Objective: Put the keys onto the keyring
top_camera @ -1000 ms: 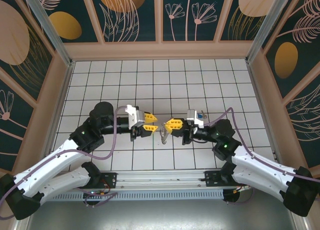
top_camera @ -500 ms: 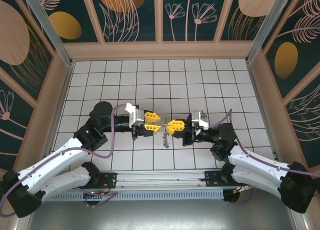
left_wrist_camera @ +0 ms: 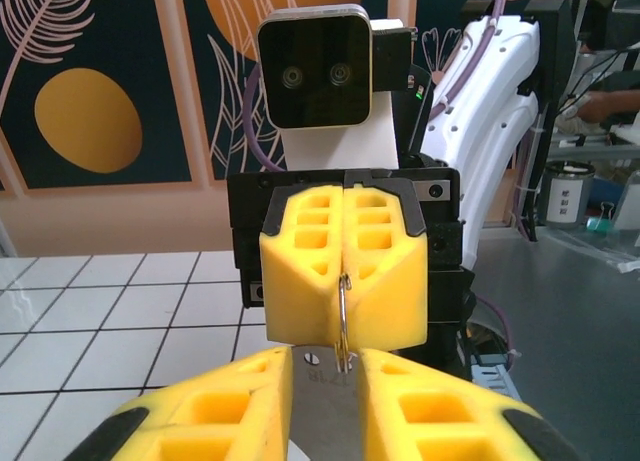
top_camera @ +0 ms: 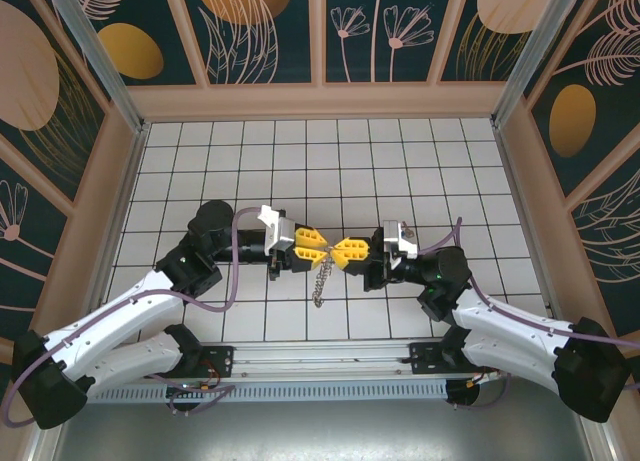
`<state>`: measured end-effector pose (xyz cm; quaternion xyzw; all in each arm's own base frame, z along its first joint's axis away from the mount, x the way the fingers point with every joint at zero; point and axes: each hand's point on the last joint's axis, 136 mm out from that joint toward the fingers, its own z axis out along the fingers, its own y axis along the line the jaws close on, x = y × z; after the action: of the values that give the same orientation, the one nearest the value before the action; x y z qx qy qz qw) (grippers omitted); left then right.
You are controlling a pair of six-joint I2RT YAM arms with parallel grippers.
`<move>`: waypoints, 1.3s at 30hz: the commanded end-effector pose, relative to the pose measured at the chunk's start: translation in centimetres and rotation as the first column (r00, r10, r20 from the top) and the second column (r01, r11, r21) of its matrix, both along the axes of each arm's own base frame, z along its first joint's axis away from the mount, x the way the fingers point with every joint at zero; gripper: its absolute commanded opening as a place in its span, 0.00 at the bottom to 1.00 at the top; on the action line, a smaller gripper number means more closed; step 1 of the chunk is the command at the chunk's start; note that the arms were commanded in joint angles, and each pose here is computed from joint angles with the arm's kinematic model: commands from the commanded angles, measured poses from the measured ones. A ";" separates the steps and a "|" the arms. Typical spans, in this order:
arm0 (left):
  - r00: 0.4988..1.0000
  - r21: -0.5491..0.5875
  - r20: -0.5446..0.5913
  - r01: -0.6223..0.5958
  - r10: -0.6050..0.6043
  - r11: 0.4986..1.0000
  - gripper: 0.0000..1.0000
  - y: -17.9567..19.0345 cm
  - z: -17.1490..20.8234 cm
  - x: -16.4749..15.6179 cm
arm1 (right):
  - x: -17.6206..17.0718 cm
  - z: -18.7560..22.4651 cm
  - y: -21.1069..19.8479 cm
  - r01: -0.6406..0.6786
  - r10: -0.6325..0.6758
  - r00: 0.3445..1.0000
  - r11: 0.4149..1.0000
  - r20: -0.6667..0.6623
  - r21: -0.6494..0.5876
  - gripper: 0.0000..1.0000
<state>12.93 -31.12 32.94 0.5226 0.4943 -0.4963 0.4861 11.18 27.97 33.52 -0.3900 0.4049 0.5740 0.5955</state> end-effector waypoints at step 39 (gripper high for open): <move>0.994 0.411 0.060 -0.109 0.092 0.905 0.00 1.3 -3.5 2.2 | 1.5 -2.7 0.6 0.234 -0.209 0.971 0.932 0.116 -0.278 0.17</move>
<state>15.12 -29.71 28.65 0.5870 0.6137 -0.3522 0.3934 13.23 28.40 28.77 -0.4408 0.5300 0.4169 0.5924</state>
